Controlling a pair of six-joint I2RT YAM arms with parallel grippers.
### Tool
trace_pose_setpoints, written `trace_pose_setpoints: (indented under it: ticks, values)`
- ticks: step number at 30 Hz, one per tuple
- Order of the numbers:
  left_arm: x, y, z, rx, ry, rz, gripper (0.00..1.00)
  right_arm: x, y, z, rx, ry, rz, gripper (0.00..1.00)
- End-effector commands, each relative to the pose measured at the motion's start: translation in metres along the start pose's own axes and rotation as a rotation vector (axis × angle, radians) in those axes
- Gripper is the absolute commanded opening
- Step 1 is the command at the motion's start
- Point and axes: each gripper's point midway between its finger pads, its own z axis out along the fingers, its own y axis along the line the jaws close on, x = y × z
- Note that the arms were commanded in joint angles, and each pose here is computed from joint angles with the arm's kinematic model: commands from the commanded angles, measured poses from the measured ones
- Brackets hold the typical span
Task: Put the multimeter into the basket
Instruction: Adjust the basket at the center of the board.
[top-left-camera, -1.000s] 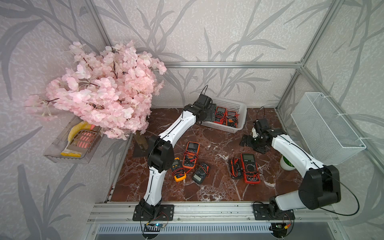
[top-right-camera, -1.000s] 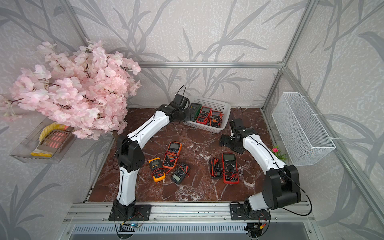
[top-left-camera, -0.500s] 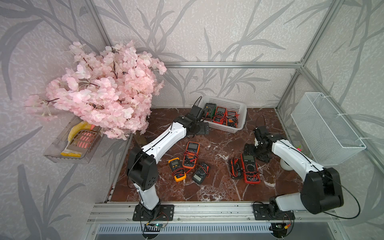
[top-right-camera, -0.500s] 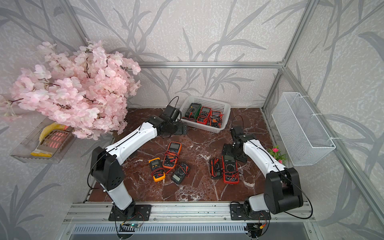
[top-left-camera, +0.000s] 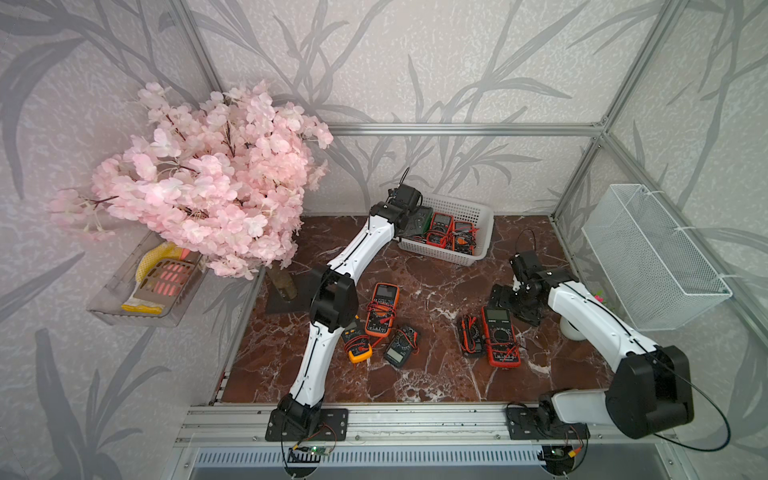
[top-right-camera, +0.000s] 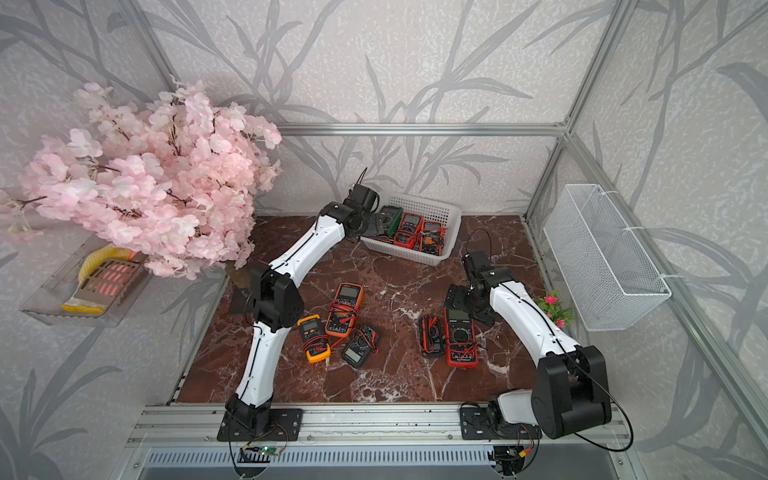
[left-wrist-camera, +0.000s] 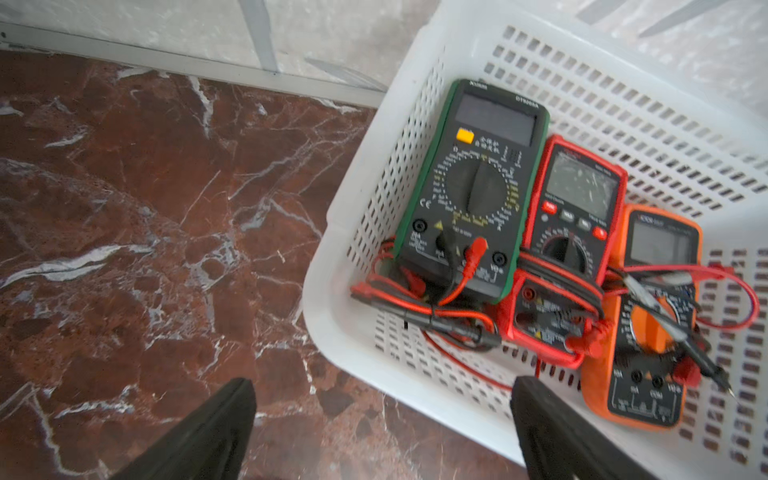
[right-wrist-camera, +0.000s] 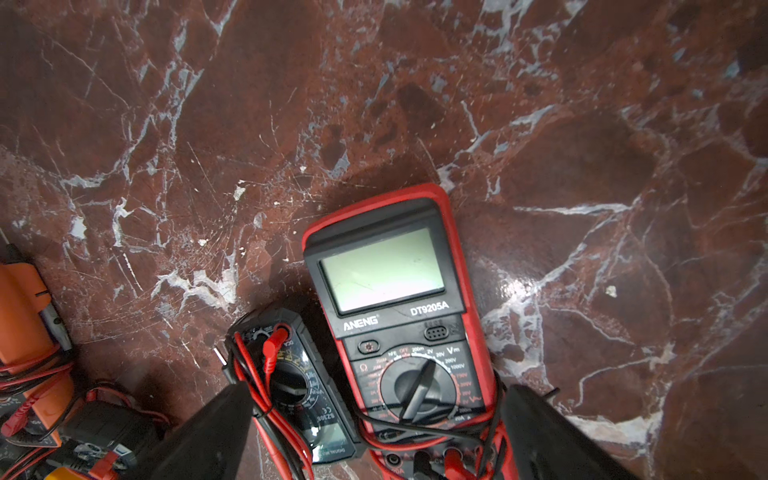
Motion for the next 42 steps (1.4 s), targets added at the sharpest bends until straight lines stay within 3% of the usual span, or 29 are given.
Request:
trace_pose_setpoints:
  ticks: [1, 12, 26, 42]
  values:
    - [-0.004, 0.024, 0.006, -0.117, 0.004, -0.044, 1.0, -0.007, 0.005, -0.015, -0.019, -0.032, 0.004, 0.99]
    - [0.003, 0.067, 0.041, -0.216, 0.048, -0.129, 1.0, -0.008, 0.005, -0.015, -0.018, -0.031, -0.021, 0.99]
    - [0.034, 0.068, 0.068, -0.188, 0.156, -0.067, 1.0, -0.005, 0.0, -0.016, -0.008, -0.033, -0.037, 0.99]
    - [0.082, 0.086, 0.042, -0.205, 0.256, -0.072, 1.0, 0.001, -0.009, -0.006, 0.009, -0.02, -0.036, 0.99]
